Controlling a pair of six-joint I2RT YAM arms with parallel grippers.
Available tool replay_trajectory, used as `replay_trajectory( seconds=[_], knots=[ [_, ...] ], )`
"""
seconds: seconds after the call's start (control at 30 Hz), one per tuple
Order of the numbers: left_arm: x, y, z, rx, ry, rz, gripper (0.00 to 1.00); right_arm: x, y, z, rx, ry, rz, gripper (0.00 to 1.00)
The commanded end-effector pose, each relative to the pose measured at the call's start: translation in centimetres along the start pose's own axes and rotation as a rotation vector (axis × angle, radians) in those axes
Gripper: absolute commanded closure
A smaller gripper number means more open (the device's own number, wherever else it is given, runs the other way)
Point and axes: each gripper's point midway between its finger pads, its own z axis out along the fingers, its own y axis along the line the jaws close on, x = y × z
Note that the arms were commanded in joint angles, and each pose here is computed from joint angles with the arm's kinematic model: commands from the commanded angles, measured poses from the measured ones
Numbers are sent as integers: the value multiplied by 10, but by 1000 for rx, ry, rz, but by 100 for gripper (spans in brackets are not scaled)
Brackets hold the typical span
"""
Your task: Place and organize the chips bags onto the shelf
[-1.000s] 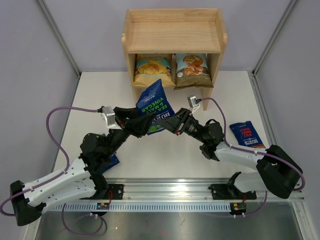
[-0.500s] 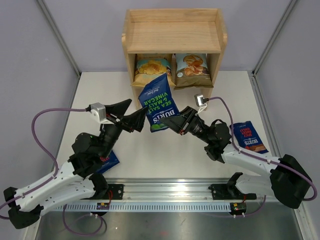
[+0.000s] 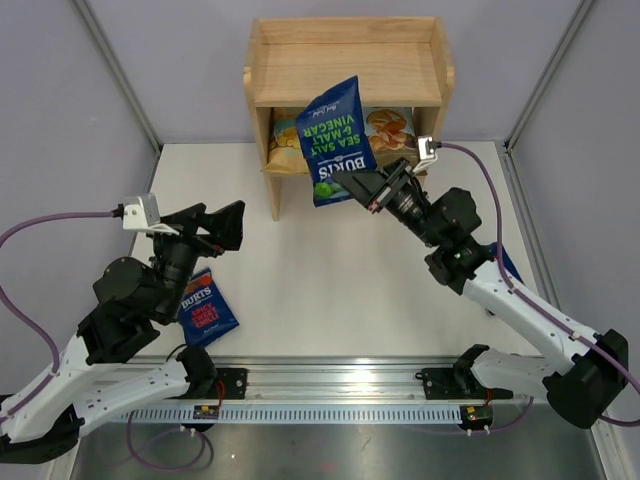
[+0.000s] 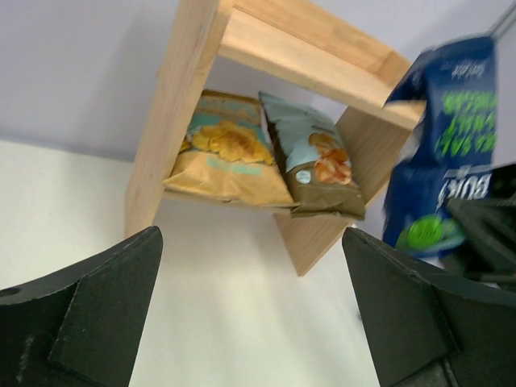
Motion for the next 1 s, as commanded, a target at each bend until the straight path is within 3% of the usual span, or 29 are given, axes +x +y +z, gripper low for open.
replay_trajectory(
  seconds=[0.0, 0.33, 0.67, 0.97],
  knots=[
    [6, 20, -8, -95, 79, 53, 2, -18, 5, 19, 59, 13, 14, 87],
    [-19, 0, -31, 45, 152, 46, 2, -55, -14, 73, 194, -95, 202, 91],
    [16, 36, -49, -27, 269, 197, 1, -83, -16, 113, 228, -191, 297, 89],
    [31, 39, -48, -13, 277, 217, 1, -121, -6, 131, 273, -319, 233, 89]
  ],
)
